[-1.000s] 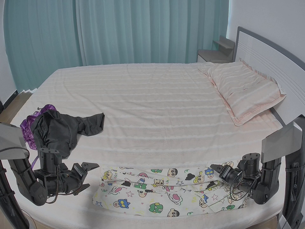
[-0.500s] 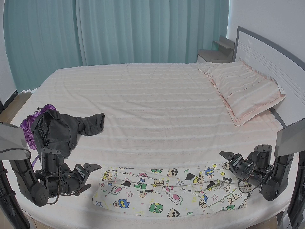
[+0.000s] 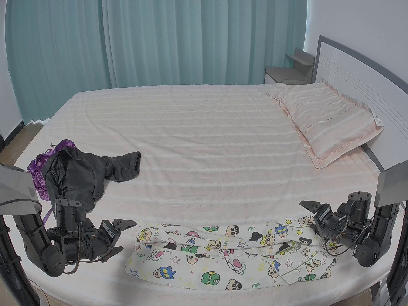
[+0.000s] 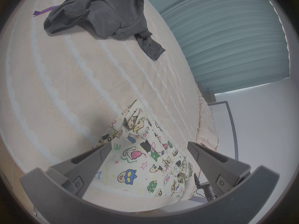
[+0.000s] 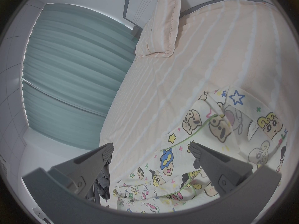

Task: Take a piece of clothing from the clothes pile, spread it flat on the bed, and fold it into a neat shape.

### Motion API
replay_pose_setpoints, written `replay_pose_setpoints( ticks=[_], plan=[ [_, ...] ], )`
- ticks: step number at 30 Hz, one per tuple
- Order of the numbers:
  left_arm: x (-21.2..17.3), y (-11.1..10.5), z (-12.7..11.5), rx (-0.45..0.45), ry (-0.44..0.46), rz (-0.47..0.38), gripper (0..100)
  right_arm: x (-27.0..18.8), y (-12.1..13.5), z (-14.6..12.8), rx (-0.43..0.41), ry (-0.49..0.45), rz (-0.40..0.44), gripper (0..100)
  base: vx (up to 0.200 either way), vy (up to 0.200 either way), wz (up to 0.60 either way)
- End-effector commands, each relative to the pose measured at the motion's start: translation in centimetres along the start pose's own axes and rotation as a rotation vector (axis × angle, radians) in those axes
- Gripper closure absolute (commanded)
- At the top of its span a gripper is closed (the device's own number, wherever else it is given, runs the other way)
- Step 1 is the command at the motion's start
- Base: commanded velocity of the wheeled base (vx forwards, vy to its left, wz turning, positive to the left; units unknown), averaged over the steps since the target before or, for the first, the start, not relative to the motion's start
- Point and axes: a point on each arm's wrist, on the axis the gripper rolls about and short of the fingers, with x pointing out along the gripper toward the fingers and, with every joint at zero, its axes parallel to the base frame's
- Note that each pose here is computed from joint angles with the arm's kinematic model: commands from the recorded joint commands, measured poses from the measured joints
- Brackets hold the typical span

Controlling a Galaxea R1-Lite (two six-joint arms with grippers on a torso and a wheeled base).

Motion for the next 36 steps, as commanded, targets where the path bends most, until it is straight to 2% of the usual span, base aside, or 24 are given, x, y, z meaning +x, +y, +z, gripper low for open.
replay_pose_setpoints(
  ticks=[1, 9, 14, 17, 18, 20, 21, 23, 26, 30, 36],
  plan=[
    [0.0, 0.0, 0.0, -0.002, 0.001, 0.002, 0, 0.1, 0.1, 0.2, 0.0, -0.012, 0.011, 0, 0.0, 0.2, 0.0],
    [0.0, 0.1, -0.1, 0.003, 0.003, 0.005, 0, 0.1, 0.0, 0.2, 0.001, -0.013, 0.01, 0, 0.0, 0.2, 0.0],
    [0.3, -0.2, -0.3, 0.017, -0.003, 0.003, 0, 0.1, 0.2, 0.2, -0.004, -0.014, 0.018, 0, 0.0, 0.0, 0.0],
    [0.5, -1.0, -0.9, 0.059, -0.004, -0.01, 0, 0.1, 0.3, 0.1, -0.005, -0.012, 0.02, 0, 0.0, 0.0, 0.0],
    [1.1, -1.9, -1.2, 0.151, -0.046, -0.018, 0, 0.1, 0.4, 0.0, -0.009, -0.01, 0.022, 0, 0.0, 0.0, 0.0],
    [2.0, -2.8, -1.5, 0.246, -0.055, -0.023, 0, 0.0, 0.3, 0.0, -0.008, -0.01, 0.019, 0, 0.0, 0.0, 0.0],
    [2.0, -2.8, -1.5, 0.246, -0.055, -0.023, 0, 0.0, 0.3, 0.0, -0.008, -0.01, 0.019, 0, 0.0, 0.0, 0.0],
    [4.4, -4.1, -1.9, 0.323, -0.017, -0.024, 0, 0.0, 0.3, -0.1, -0.009, -0.007, 0.017, 0, 0.0, 0.0, 0.0],
    [5.0, -4.7, -2.1, 0.333, -0.005, -0.031, 0, 0.0, 0.3, -0.1, -0.009, -0.007, 0.017, 0, 0.0, 0.0, 0.0],
    [8.6, -6.5, -2.3, 0.356, 0.05, -0.018, 0, -0.1, 0.3, -0.1, -0.009, -0.01, 0.015, 0, 0.0, 0.0, 0.0],
    [10.7, -6.6, -2.7, 0.43, 0.094, 0.021, 0, -0.1, 0.2, -0.1, -0.009, -0.009, 0.014, 0, 0.0, 0.0, 0.0]
  ],
)
